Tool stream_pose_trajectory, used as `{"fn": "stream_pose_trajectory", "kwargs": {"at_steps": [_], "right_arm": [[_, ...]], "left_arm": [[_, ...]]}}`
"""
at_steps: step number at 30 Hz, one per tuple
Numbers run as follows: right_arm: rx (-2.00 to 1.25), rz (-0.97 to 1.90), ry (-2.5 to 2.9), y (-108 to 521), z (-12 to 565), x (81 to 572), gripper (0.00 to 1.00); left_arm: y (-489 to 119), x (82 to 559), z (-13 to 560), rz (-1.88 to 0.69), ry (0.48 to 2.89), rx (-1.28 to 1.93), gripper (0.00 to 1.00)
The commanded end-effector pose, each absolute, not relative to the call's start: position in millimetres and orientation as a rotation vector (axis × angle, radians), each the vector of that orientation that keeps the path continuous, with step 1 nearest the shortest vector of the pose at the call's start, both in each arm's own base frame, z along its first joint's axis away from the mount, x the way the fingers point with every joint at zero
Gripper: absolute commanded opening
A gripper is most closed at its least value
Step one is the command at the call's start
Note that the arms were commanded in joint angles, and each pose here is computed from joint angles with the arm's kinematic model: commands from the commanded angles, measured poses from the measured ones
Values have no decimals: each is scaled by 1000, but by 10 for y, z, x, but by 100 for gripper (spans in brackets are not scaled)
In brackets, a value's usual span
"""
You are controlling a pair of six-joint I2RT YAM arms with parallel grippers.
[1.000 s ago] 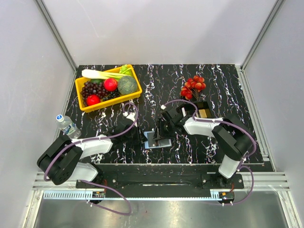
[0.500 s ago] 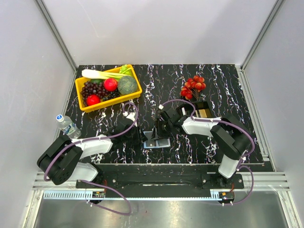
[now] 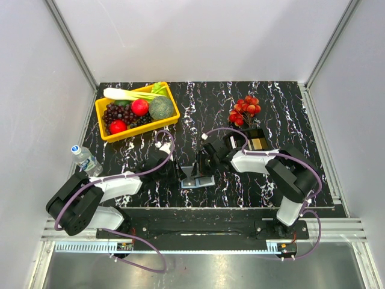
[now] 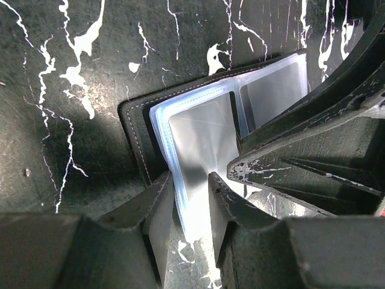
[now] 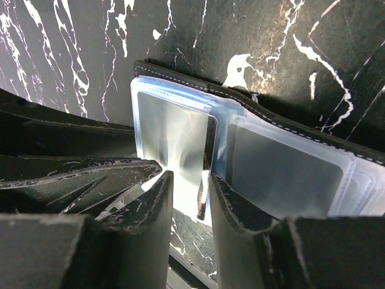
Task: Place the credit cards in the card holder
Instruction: Insert the credit card into the card holder.
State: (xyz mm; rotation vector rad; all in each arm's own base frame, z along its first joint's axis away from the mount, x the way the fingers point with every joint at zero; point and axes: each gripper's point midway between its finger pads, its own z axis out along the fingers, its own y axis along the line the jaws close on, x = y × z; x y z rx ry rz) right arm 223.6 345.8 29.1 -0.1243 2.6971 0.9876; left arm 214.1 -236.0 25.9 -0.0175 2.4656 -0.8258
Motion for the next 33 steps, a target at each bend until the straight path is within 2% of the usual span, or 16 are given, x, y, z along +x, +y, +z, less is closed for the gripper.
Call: {"fn": "stream_pose_trajectory", "kwargs": {"at_steps": [1, 4, 11, 16, 24, 33], "right_arm": [[-149, 1202, 2586, 3762, 608, 2239, 34], [-138, 1097, 2593, 3670, 582, 2301, 33], [-151, 911, 2533, 3435, 733, 2443, 43], [-164, 810, 2473, 3273, 898, 2551, 45], [-51, 656, 2514, 2809, 730, 2618, 47], [-129, 518, 2493, 2615, 759, 2647, 51]], "left_arm": [[-2445, 2165, 366, -888, 2419, -12, 34], [-2419, 2163, 367, -876, 2418, -18, 34], [-2345, 2175, 367, -826, 2420, -28, 34], [-2338, 2192, 388, -812, 2419, -21, 34], [-2343, 2228, 476, -805, 2404, -14, 42], [-2268, 2275, 627, -758, 2372, -10, 47]]}}
